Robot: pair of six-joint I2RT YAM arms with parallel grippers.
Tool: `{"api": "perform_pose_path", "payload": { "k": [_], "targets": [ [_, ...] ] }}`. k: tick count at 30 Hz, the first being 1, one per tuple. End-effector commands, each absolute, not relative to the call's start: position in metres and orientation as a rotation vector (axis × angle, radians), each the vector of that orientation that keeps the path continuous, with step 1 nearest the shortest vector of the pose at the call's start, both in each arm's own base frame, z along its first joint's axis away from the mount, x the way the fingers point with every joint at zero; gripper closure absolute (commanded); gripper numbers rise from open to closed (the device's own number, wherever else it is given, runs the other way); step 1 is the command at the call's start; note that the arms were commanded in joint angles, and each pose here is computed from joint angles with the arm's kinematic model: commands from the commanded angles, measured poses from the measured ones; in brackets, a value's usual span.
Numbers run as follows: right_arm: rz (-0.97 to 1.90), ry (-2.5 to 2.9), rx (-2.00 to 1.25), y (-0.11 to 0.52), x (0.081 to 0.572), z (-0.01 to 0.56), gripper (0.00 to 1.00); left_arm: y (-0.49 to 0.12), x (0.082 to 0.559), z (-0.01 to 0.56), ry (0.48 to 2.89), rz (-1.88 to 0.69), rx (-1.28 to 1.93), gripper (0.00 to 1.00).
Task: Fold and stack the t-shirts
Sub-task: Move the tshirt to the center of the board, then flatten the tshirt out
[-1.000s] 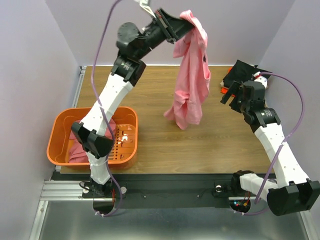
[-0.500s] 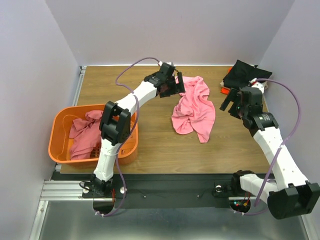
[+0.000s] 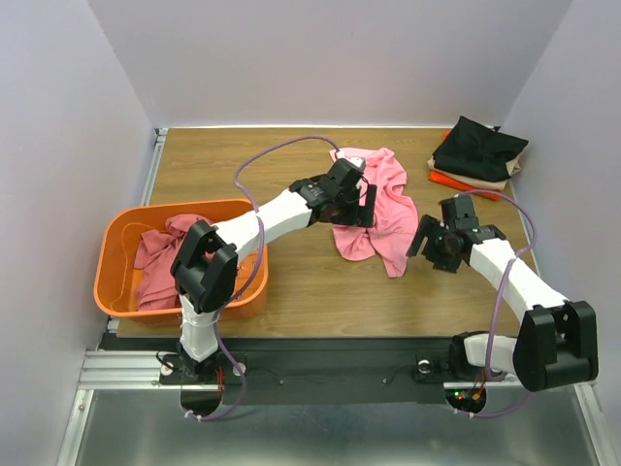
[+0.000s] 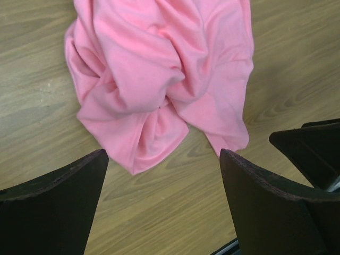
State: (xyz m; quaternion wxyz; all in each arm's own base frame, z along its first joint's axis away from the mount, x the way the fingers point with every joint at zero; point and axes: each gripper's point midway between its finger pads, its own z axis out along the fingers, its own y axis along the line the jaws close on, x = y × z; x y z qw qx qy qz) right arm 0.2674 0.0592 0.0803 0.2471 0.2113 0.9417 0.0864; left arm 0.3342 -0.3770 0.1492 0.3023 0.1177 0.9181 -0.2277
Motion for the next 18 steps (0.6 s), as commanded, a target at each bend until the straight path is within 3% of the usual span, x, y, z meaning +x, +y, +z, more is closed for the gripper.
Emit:
{"api": "perform_pose_path", "payload": {
  "k": [1,18],
  "targets": [
    [0.341,2.62,0.539,0.073,0.257,0.073,0.17,-0.363,0.324,0.143,2.46,-0.551,0.316,0.02],
    [0.345,2.726,0.413,0.104,0.25,0.047,0.21,-0.289,0.257,0.101,2.656,-0.374,0.252,0.02]
  ]
}}
